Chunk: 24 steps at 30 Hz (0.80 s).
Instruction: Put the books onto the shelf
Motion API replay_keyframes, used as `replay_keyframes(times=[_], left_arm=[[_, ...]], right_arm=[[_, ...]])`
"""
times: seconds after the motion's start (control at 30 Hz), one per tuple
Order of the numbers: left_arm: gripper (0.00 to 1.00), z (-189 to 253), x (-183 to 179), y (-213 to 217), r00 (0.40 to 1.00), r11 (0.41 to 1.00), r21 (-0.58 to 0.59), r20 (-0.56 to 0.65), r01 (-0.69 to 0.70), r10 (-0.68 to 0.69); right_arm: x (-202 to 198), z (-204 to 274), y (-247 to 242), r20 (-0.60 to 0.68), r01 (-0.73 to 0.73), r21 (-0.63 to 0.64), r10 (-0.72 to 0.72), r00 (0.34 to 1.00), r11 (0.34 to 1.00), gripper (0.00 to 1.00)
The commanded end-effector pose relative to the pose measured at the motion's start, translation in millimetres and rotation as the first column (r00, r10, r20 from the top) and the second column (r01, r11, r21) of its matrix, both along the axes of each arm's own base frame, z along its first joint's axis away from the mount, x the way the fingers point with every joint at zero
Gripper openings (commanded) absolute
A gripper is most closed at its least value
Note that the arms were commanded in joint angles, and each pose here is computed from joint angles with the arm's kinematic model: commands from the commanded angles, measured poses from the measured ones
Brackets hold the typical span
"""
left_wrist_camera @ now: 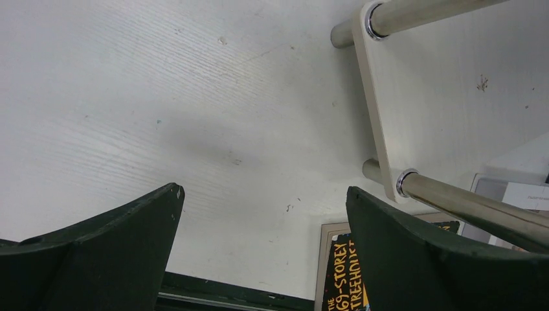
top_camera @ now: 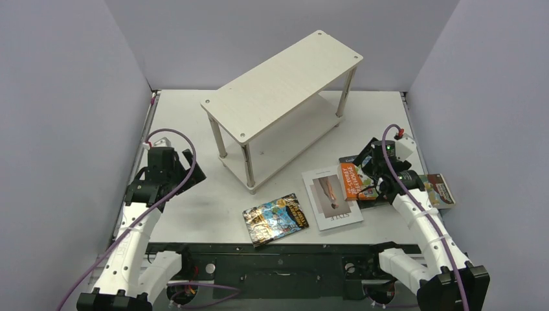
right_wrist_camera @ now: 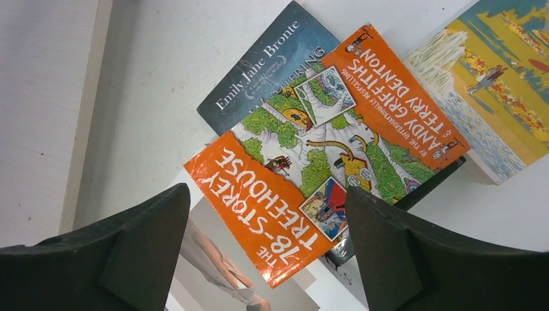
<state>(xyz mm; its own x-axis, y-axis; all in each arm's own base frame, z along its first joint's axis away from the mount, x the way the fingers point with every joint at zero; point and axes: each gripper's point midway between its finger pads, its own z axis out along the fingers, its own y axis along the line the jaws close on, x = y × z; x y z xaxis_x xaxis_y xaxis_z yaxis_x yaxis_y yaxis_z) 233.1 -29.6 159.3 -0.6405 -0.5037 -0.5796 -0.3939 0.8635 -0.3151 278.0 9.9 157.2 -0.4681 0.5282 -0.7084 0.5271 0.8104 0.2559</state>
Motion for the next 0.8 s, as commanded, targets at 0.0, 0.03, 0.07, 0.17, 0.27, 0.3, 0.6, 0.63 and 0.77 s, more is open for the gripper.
replay_keyframes(times=[0.0, 0.03, 0.07, 0.17, 0.27, 0.3, 0.6, 0.63, 0.77], left_arm=[[0.96, 24.1, 12.2, 2.7, 0.997, 1.000, 0.009, 0.068, -0.021, 0.020], [0.96, 26.3, 13.2, 2.3, 0.997, 1.000, 0.006, 0.068, -0.023, 0.023], [0.96, 26.2, 11.6, 1.3, 0.998, 1.000, 0.003, 0.058, -0.018, 0.018], [0.96, 45.1, 11.7, -10.3, 0.992, 0.996, -0.002, 0.096, 0.086, -0.086], [0.96, 75.3, 9.8, -21.2, 0.963, 0.984, 0.013, 0.203, 0.177, -0.176], [0.96, 84.6, 5.7, -21.9, 0.951, 0.979, 0.038, 0.234, 0.200, -0.203], [0.96, 127.9, -34.6, -88.1, 0.757, 0.834, 0.017, 0.410, 0.551, -0.509], [0.96, 138.3, -38.4, -94.4, 0.722, 0.821, 0.015, 0.467, 0.570, -0.510], [0.96, 139.8, -52.5, -122.5, 0.658, 0.758, -0.048, 0.533, 0.651, -0.531]], right_arm=[[5.6, 1.6, 2.4, -0.010, -0.003, -0.031, 0.003, 1.000, 1.000, 0.85], [5.8, -1.1, 6.2, -0.030, -0.028, -0.047, 0.026, 0.999, 0.999, 0.85], [5.4, -1.2, 8.1, -0.041, -0.044, -0.057, 0.042, 0.998, 0.997, 0.85], [4.5, -2.8, 19.1, -0.025, -0.100, -0.063, 0.099, 0.995, 0.993, 0.85], [6.9, -10.3, 41.5, 0.057, -0.161, 0.054, 0.158, 0.986, 0.985, 0.85], [8.3, -5.5, 48.5, 0.098, -0.168, 0.102, 0.158, 0.983, 0.981, 0.85], [-12.3, -16.4, 28.1, 0.129, -0.048, 0.133, 0.031, 0.991, 0.990, 0.84], [-16.8, -18.8, 23.2, 0.117, -0.016, 0.137, 0.000, 0.993, 0.990, 0.84], [-34.1, -28.8, 13.6, 0.124, 0.083, 0.206, -0.110, 0.986, 0.975, 0.84]])
